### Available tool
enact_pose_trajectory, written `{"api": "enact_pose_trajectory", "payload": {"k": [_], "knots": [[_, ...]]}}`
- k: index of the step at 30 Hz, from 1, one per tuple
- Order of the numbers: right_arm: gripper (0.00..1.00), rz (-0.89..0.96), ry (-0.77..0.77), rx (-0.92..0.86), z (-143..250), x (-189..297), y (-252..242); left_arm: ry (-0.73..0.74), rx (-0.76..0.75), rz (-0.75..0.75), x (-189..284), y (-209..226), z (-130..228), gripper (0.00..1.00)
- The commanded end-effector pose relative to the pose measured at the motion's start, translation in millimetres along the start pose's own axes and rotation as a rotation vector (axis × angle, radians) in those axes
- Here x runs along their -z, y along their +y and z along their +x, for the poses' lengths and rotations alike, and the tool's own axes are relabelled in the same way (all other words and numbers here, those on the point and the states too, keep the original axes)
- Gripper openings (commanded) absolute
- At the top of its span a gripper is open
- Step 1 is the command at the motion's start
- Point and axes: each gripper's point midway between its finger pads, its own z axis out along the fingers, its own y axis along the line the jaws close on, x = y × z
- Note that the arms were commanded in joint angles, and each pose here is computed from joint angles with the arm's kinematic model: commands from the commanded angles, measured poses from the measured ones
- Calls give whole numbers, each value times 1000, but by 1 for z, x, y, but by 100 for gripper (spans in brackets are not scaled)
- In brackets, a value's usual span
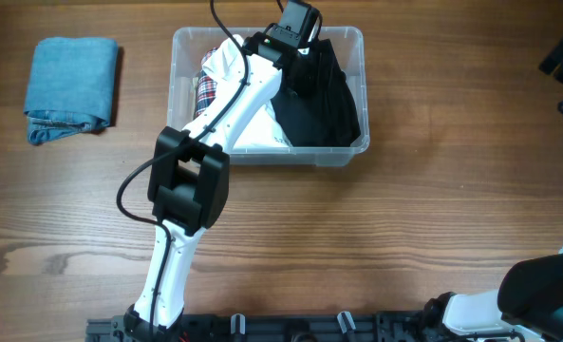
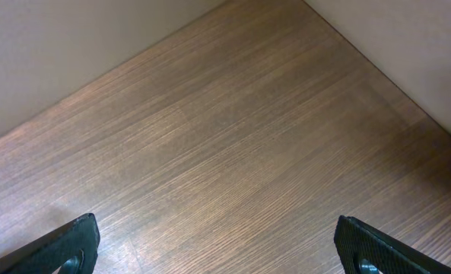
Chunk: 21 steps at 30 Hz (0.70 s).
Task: Pack container
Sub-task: 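Press and flatten the black garment in the box with the left gripper, then move the left gripper to the blue denim item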
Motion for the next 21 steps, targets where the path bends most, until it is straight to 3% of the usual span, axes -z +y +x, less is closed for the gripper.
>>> {"api": "enact_pose_trajectory", "payload": {"k": [1,6,11,15,21], "knots": [[100,-15,20,19,5,-6,3,34,9,26,12,-6,7,100],[100,-15,20,19,5,-6,3,-58,3,50,102,-16,-19,100],[100,-15,20,19,5,-6,3,-168,30,-138,209,24,-27,100],[100,-15,20,19,5,-6,3,-156,104,-296,254,85,-15,100],[100,-15,20,19,5,-6,3,-69,309,-453,273,196,8,100]]}}
